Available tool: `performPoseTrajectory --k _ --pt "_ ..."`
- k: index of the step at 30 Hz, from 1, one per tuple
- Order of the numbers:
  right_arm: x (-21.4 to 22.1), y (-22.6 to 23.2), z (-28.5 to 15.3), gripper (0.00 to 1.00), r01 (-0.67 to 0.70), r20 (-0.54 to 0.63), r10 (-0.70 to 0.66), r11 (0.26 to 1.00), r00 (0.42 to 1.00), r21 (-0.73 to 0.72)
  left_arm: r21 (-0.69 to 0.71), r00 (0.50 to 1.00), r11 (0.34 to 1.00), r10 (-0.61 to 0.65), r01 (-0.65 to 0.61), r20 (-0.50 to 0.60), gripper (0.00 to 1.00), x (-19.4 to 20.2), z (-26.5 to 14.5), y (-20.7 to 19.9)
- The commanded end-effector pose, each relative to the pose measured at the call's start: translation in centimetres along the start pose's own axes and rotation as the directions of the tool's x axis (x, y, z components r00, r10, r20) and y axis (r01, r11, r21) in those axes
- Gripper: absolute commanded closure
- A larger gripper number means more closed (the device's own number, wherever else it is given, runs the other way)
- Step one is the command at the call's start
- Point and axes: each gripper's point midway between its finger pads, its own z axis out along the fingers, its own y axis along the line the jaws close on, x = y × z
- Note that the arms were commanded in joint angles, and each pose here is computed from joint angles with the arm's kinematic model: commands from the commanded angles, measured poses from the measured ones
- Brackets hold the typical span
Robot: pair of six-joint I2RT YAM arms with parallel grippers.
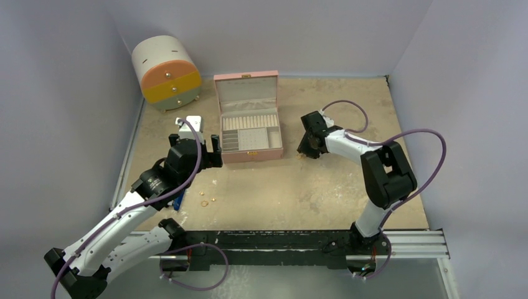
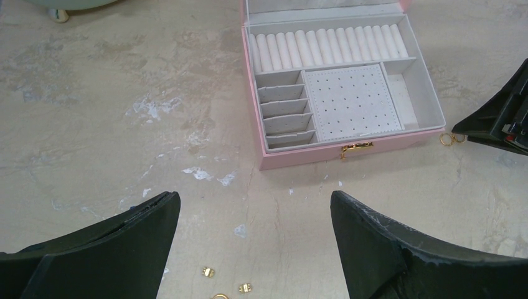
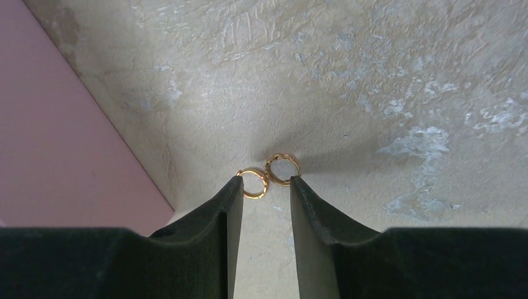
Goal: Organize the mixed jewelry
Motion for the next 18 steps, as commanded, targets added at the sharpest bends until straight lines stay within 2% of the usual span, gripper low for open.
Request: performPoseTrajectory --k 1,18 --pt "-1.7 0.8 -0.3 0.64 -0.097 0.035 0.096 0.995 0.995 0.028 0.018 0.999 1.0 -0.018 0.018 0.028 0.09 -0.9 -0.2 -0.4" --pt "-0.4 -0.6 1.2 0.69 -0.137 -0.006 0.139 0.983 0.99 0.124 0.025 0.999 0.999 -0.023 0.022 0.037 0.09 -1.1 -0.4 -0.4"
